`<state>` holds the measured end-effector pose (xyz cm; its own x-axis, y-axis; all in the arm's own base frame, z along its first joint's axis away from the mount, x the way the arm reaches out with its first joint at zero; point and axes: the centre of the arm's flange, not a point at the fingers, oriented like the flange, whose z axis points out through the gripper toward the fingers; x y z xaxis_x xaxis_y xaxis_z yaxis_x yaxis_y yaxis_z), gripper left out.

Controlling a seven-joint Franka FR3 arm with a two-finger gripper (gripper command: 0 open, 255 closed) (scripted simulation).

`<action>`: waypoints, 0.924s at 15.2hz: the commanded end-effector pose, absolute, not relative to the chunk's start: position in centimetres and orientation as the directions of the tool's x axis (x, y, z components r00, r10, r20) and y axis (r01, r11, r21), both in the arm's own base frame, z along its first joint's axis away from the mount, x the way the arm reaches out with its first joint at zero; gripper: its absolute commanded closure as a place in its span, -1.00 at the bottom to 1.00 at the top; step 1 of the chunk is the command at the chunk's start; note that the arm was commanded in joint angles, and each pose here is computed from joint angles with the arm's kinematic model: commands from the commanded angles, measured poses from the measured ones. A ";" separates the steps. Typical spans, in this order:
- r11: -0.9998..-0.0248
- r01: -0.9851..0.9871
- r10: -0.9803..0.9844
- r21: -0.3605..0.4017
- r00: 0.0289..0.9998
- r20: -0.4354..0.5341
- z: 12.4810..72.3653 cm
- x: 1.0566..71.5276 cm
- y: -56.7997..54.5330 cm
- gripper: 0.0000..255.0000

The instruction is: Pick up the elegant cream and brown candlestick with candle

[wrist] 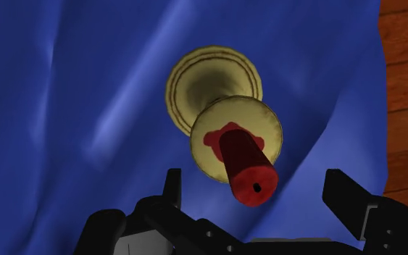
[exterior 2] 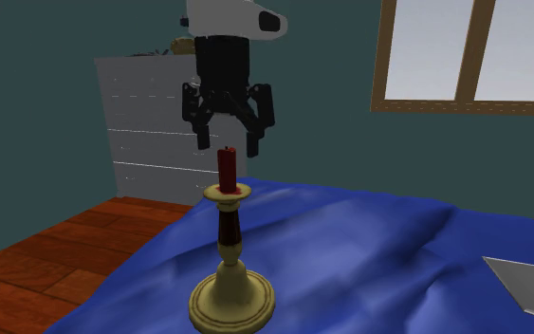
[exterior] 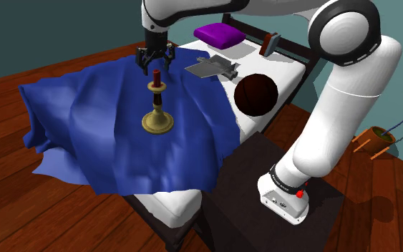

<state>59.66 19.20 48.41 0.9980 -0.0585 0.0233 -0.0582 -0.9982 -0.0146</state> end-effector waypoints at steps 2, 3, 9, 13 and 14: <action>-0.998 -0.058 -0.059 -0.015 0.998 0.024 46.5 59.8 19.2 -1.00; -0.998 -0.058 -0.059 -0.015 0.998 0.024 46.5 59.8 19.2 -1.00; -0.998 -0.058 -0.059 -0.015 0.998 0.024 46.5 59.8 19.3 1.00; -0.998 -0.058 -0.059 -0.015 0.998 0.024 46.5 59.9 19.3 1.00; -0.998 -0.058 -0.059 -0.015 0.998 0.024 46.5 59.8 19.2 1.00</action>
<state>59.79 19.28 46.58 0.9980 -0.0579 0.0254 -0.0576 -0.9982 -0.0156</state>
